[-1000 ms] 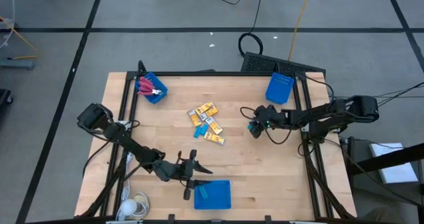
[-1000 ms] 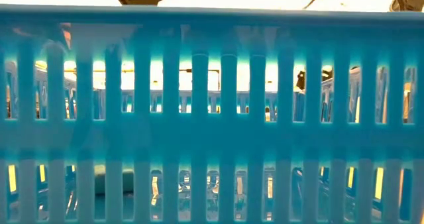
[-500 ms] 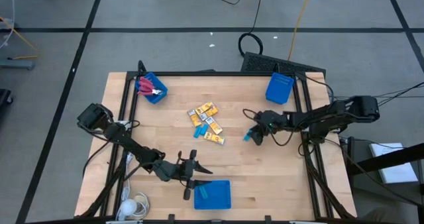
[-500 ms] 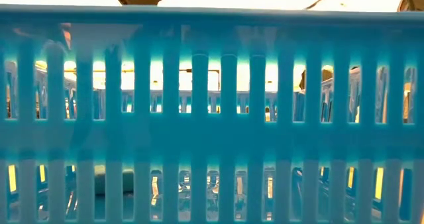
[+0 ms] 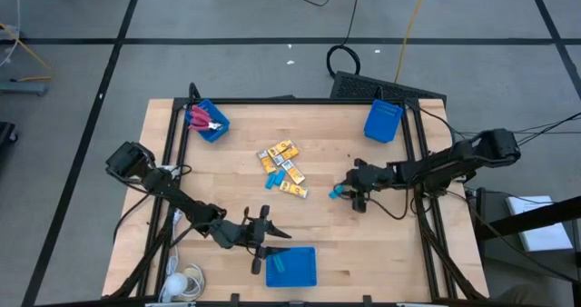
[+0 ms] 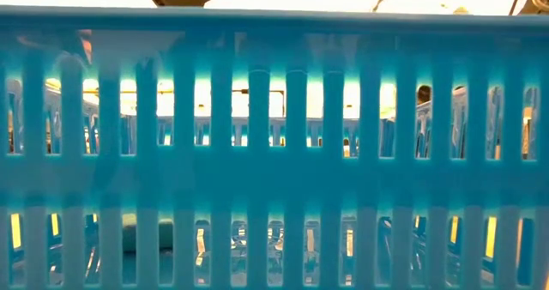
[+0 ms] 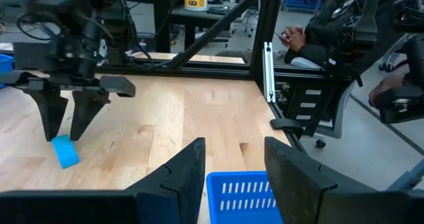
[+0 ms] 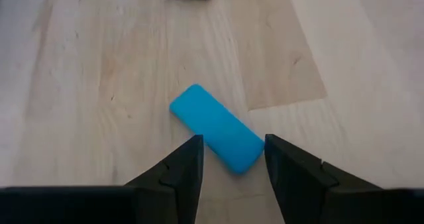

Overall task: Pick & Place School Supplies
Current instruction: Put the blue eraser into the bottom blue bin

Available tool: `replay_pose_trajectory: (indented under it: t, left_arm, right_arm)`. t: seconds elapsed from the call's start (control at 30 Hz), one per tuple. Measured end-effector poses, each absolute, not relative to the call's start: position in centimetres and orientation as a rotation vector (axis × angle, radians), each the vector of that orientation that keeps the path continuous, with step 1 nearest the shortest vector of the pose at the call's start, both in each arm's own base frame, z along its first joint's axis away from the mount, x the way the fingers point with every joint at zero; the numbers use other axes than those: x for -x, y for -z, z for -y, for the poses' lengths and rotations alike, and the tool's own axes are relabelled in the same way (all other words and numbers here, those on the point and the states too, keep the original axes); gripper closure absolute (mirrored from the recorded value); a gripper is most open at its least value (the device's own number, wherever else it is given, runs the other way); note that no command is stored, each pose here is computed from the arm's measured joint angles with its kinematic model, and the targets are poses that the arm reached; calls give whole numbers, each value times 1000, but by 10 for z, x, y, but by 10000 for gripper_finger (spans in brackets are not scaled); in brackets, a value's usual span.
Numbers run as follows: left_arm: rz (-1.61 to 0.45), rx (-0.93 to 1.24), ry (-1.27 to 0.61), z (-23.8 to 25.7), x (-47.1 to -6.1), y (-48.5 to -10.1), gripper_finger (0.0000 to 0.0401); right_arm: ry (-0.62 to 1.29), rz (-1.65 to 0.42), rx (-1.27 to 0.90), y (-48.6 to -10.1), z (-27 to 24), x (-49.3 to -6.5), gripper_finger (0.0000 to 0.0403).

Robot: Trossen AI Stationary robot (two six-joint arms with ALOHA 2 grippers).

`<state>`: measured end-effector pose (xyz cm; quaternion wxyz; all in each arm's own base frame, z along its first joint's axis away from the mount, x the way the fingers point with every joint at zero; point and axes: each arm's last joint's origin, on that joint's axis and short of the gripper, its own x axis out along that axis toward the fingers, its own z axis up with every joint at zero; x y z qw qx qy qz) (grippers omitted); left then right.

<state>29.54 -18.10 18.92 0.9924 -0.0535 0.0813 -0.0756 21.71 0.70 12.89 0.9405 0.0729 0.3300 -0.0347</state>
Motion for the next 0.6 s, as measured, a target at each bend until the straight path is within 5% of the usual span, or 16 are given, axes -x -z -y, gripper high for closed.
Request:
replay_pose_trajectory:
  t: [0.6]
  left_arm:
    - [-173, 101, 151, 181, -295, -188, 242]
  right_arm:
    - [37, -646, 45, -106, -14, -234, 257]
